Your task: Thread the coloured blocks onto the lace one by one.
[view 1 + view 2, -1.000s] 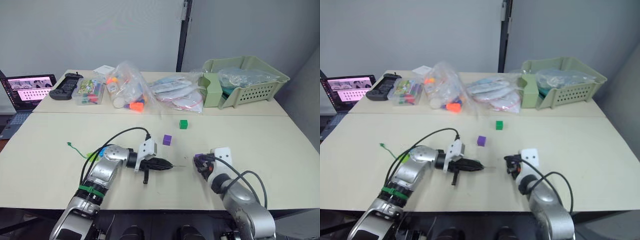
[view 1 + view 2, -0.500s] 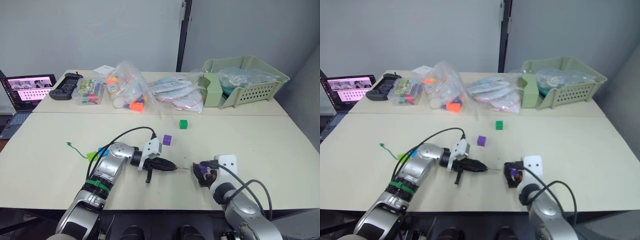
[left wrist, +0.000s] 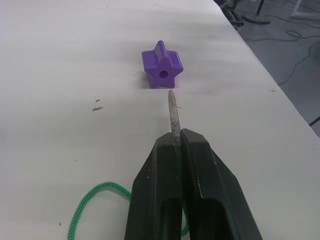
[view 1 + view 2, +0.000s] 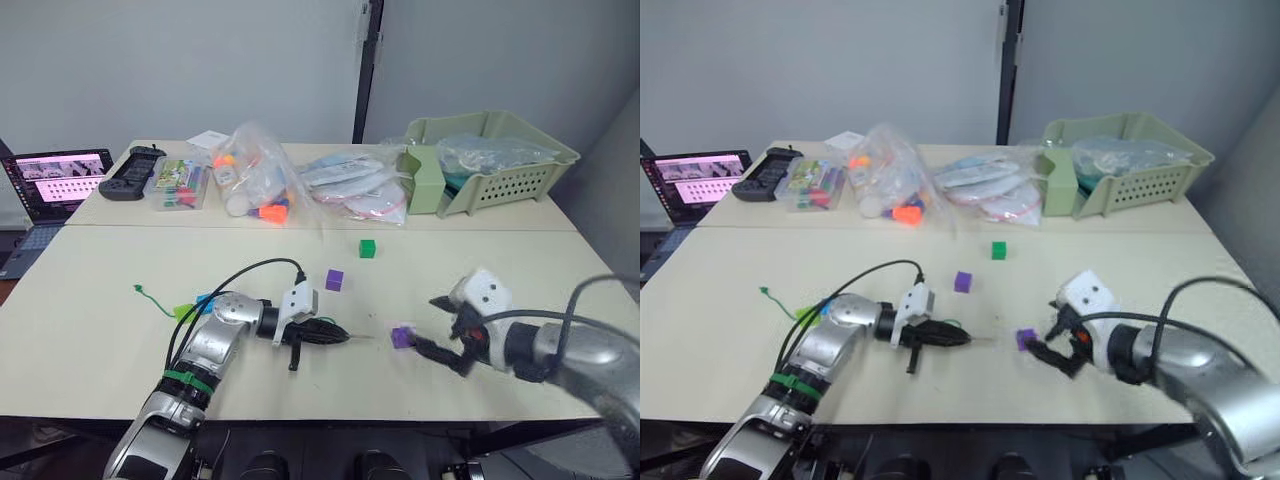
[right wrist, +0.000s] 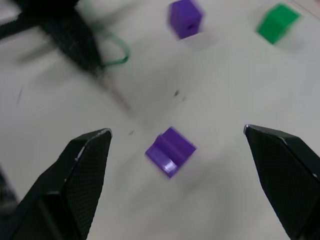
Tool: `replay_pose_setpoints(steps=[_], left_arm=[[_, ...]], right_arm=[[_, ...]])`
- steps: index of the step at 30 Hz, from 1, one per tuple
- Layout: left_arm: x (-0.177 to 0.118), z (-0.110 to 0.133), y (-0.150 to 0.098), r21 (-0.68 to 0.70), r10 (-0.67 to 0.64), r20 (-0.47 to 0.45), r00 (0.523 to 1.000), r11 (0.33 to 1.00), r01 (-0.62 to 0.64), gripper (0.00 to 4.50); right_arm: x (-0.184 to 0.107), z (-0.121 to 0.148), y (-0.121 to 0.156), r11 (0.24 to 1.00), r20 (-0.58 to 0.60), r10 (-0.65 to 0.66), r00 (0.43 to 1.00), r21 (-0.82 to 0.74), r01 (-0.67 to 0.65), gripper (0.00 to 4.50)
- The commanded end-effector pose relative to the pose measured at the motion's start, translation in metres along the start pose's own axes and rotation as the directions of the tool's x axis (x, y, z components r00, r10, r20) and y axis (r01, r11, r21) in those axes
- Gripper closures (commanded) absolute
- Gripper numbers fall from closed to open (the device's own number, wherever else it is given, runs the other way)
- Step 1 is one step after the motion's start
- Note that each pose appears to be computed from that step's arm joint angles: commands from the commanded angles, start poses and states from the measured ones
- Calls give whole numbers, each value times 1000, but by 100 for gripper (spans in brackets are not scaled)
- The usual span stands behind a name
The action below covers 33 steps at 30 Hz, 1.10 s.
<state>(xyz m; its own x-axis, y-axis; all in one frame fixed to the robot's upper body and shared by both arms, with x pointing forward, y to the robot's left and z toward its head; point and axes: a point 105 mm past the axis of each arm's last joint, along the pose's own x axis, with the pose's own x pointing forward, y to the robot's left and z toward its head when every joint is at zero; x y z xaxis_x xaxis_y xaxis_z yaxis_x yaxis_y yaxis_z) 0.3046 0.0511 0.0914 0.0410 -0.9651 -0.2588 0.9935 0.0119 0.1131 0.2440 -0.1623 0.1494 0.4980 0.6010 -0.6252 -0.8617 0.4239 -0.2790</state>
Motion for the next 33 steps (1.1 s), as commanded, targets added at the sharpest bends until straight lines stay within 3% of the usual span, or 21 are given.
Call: replay_pose_setpoints(steps=[1, 9, 20, 23, 30, 33], left_arm=[[0, 12, 0, 47, 28, 25, 999, 998, -29, 450], [1, 14, 0, 50, 71, 33, 997, 996, -72, 450], [4, 15, -2, 52, 83, 31, 996, 995, -85, 450], [3, 15, -2, 55, 86, 29, 996, 995, -87, 450], [10, 14, -3, 55, 78, 32, 996, 995, -80, 450], [14, 13, -4, 53, 74, 31, 997, 996, -76, 450]], right_arm=[[4, -13, -1, 962, -116, 112, 987, -238, -137, 4], [28, -8, -25, 873, -169, 138, 976, -445, -200, 4], [51, -2, -27, 849, -186, 145, 972, -481, -219, 4], [53, -4, -27, 847, -197, 146, 969, -481, -226, 82], [53, -4, -31, 850, -205, 137, 969, -478, -221, 317], [52, -3, -32, 850, -204, 134, 970, -480, -218, 320]])
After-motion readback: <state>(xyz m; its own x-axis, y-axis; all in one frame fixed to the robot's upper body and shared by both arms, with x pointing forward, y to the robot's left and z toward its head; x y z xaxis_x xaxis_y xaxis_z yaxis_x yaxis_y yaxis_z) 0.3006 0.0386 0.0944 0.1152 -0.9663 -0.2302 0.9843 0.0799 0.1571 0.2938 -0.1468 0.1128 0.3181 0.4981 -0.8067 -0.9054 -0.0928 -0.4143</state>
